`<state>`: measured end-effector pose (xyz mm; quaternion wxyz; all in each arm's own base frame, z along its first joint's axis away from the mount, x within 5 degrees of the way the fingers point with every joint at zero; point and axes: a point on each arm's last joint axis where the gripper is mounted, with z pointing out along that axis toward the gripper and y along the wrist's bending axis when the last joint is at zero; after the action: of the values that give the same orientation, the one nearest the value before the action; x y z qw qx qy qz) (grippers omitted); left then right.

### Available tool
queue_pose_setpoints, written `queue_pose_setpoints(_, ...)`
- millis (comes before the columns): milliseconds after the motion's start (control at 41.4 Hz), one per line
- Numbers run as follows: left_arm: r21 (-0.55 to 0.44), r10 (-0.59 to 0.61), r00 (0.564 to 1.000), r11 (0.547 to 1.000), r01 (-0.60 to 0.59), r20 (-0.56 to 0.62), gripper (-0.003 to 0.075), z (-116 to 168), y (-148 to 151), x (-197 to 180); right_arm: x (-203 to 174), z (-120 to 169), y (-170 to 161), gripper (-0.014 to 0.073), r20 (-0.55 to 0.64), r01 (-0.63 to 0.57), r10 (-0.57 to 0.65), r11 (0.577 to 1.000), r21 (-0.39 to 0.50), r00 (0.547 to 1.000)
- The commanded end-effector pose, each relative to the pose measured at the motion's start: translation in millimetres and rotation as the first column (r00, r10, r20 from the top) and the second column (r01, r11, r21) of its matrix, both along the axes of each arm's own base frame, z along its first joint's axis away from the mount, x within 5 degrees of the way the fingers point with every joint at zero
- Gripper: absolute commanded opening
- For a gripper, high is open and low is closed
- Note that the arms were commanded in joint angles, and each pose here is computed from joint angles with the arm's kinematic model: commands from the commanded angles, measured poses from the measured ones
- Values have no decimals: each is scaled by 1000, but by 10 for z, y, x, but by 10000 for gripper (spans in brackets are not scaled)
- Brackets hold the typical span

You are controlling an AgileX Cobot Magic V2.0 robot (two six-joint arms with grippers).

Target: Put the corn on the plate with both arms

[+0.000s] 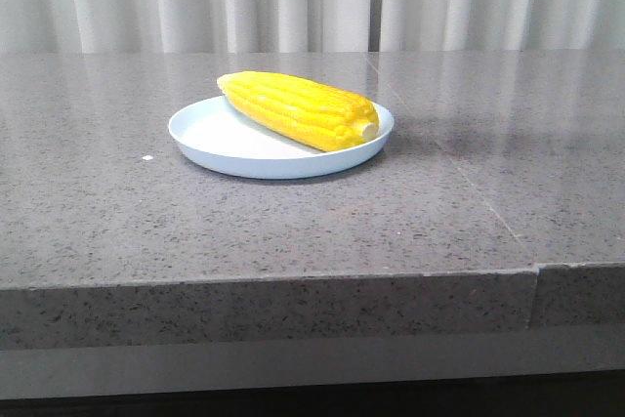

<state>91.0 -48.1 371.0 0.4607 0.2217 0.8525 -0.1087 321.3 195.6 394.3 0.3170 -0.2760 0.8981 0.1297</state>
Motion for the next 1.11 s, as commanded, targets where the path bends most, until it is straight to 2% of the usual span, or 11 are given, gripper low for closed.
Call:
queue_pose_setpoints(0,-51,-2,997,999,6,80,491,135,-18,15,-311,394,-203,519,121,7,-13,999,50,993)
queue_pose_setpoints(169,-51,-2,997,999,6,80,491,135,-18,15,-793,527,-480,519,165,11,-25,996,84,986)
queue_pose_setpoints(363,-51,-2,997,999,6,80,491,135,-18,15,-1307,493,-778,519,174,33,-53,993,117,983)
queue_pose_setpoints(604,-51,-2,997,999,6,80,491,135,-18,15,-1910,275,-1210,519,202,125,-149,984,124,968)
queue_pose_setpoints(774,-51,-2,997,999,6,80,491,135,-18,15,-2297,90,-1432,519,238,118,-151,982,149,959)
queue_pose_setpoints(1088,-62,-1,995,998,7,102,491,155,-23,24,-2622,-155,-1618,519,291,101,-148,980,173,945)
